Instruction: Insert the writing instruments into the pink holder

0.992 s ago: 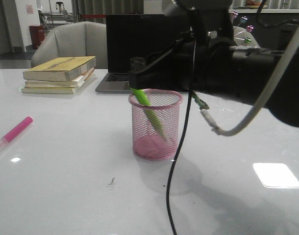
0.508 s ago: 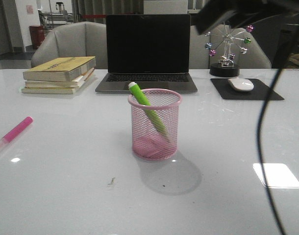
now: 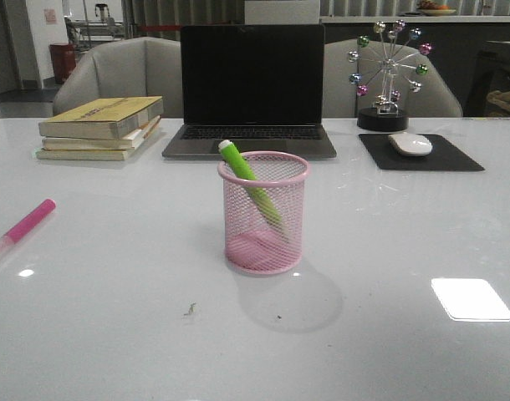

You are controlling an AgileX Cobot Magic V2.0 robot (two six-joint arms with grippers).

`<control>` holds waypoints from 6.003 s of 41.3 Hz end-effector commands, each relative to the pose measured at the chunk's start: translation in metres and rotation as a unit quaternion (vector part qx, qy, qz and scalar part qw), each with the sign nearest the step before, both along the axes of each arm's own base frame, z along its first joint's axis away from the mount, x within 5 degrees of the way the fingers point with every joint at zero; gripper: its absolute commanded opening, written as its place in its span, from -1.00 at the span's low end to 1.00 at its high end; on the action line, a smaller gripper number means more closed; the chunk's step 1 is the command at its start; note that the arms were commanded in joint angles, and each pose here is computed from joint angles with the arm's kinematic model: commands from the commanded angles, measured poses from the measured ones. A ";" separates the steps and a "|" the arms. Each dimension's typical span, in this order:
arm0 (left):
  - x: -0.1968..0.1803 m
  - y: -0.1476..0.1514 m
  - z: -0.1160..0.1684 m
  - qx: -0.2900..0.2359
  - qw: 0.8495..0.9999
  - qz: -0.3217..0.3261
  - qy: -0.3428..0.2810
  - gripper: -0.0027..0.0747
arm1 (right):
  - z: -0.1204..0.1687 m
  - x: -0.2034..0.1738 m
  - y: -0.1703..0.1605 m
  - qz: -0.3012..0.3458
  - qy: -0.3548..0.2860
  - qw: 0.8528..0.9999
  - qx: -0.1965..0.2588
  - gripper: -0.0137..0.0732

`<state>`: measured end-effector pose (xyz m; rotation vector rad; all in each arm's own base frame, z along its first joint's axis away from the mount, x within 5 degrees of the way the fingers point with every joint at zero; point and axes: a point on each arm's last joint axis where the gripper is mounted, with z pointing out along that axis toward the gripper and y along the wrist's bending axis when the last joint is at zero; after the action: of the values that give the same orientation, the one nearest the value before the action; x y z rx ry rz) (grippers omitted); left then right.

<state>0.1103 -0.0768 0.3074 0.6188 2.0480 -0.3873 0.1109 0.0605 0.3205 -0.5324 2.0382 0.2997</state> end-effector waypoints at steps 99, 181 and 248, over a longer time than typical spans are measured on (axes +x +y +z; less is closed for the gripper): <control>0.335 0.024 -0.122 0.102 0.922 0.225 0.299 -0.33 | 0.016 -0.004 -0.003 -0.002 -0.052 0.998 0.026 0.41; 0.155 -0.183 -0.073 -0.258 0.910 -0.043 -0.323 -0.70 | 0.016 -0.004 -0.003 -0.002 -0.052 0.998 0.026 0.41; -0.039 0.006 0.044 -0.019 0.993 -0.097 -0.062 0.25 | 0.016 -0.004 -0.003 -0.002 -0.052 0.998 0.026 0.41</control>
<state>0.0772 -0.0792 0.3435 0.8225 1.9405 -0.4898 0.1040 0.0569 0.3216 -0.5288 2.0230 0.3028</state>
